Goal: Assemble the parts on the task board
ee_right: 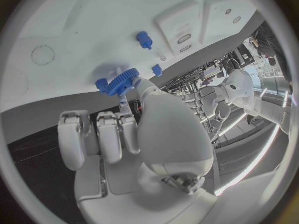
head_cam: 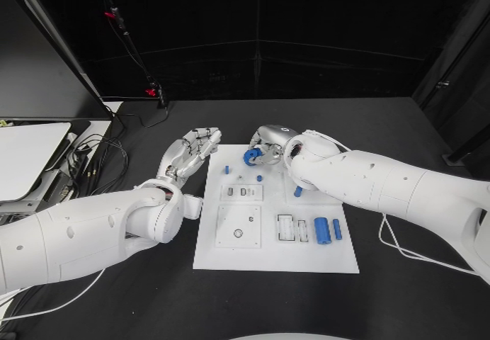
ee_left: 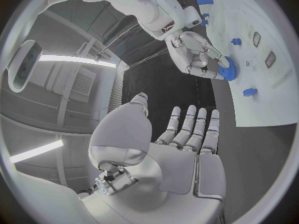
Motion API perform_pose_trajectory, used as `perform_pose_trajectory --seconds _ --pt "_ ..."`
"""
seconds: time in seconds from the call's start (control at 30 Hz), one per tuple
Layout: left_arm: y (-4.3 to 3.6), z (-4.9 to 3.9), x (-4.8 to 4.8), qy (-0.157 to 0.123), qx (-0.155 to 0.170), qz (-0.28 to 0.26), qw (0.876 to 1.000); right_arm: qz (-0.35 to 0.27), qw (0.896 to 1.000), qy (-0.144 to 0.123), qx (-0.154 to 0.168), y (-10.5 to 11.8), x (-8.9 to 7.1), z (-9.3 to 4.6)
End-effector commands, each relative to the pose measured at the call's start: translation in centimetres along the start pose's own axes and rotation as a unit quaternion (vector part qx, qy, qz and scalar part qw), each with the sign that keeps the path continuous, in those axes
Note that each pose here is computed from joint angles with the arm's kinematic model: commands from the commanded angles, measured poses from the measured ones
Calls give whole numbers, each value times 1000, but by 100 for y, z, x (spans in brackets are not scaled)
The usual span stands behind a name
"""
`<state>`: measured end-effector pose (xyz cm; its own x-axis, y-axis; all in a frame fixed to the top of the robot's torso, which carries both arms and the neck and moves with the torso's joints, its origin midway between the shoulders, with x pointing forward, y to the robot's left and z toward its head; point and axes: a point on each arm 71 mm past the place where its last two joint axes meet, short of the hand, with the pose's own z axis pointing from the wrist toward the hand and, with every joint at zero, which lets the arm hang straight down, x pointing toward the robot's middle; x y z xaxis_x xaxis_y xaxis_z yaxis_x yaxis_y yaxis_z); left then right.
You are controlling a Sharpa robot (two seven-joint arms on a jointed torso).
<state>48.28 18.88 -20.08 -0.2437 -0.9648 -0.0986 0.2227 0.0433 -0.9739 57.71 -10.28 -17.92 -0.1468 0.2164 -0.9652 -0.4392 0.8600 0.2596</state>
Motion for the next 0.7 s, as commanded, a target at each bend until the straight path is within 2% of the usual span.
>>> perform_pose_trajectory --seconds 0.03,0.53,0.7 --pt "-173 -14 22 6 116 -3 993 -11 999 28 20 -68 95 -19" --pt "-169 -9 20 6 115 -3 993 -14 999 32 27 -86 127 -21" --pt "-168 -7 20 6 115 -3 993 -12 999 26 25 -92 127 -30"
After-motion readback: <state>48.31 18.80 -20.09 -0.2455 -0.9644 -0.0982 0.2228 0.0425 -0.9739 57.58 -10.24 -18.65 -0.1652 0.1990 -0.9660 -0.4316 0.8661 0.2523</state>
